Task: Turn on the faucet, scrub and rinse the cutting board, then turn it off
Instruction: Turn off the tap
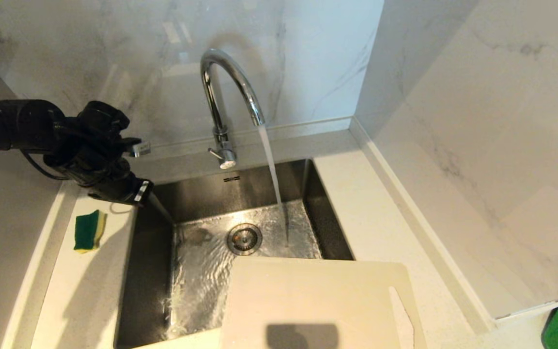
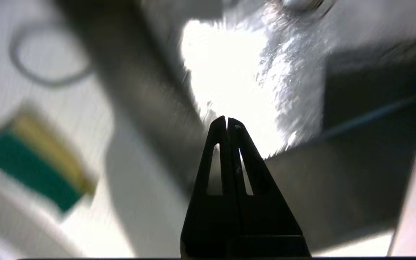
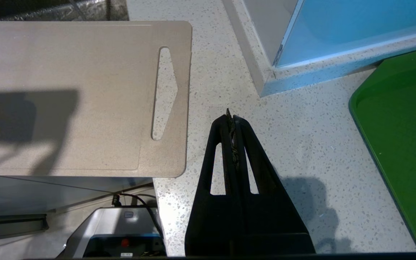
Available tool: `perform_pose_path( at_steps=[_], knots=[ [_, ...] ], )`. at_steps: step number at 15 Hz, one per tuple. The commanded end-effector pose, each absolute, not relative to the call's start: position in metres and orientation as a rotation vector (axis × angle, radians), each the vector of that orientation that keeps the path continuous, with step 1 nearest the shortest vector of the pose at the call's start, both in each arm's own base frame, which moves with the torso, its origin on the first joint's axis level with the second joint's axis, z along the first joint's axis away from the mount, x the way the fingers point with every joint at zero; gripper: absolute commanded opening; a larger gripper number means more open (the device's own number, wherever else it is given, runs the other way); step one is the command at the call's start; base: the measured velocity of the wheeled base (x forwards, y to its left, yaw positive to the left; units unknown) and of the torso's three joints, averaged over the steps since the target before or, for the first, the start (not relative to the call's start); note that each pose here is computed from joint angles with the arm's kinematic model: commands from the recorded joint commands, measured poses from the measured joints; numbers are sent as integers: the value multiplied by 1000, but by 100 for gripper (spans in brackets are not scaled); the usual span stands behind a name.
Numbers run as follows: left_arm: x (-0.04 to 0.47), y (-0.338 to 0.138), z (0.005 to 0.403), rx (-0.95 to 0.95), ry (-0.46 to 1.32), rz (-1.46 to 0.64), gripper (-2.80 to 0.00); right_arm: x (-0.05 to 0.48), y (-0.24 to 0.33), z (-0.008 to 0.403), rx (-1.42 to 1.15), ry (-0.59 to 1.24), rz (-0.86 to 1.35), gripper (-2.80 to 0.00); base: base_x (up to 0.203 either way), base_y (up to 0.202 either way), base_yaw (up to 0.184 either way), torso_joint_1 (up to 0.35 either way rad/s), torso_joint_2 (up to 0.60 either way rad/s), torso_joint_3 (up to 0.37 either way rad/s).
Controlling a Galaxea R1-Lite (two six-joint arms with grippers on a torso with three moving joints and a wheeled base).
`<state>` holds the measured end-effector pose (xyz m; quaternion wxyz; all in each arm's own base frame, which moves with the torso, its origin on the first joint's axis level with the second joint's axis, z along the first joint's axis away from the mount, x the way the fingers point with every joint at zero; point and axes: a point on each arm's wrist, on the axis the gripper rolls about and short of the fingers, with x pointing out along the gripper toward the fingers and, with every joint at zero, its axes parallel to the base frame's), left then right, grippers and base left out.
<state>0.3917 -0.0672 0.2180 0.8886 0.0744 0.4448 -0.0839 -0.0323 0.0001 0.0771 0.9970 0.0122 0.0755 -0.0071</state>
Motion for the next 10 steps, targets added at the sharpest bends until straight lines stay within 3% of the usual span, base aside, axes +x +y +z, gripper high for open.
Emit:
perform_pose_path(
  at_steps=[1,5,10],
  knots=[
    [416,-94,211,164,813,-222,-280,-32,0,77,24,153,-14,-280,0,0,0,0,0,0],
    [452,-131,197,142,534,-276,-280,-32,0,77,25,153,-16,-280,0,0,0,0,0,0],
    [452,-136,203,84,492,-272,-280,-32,0,77,24,153,-14,-280,0,0,0,0,0,0]
  ],
)
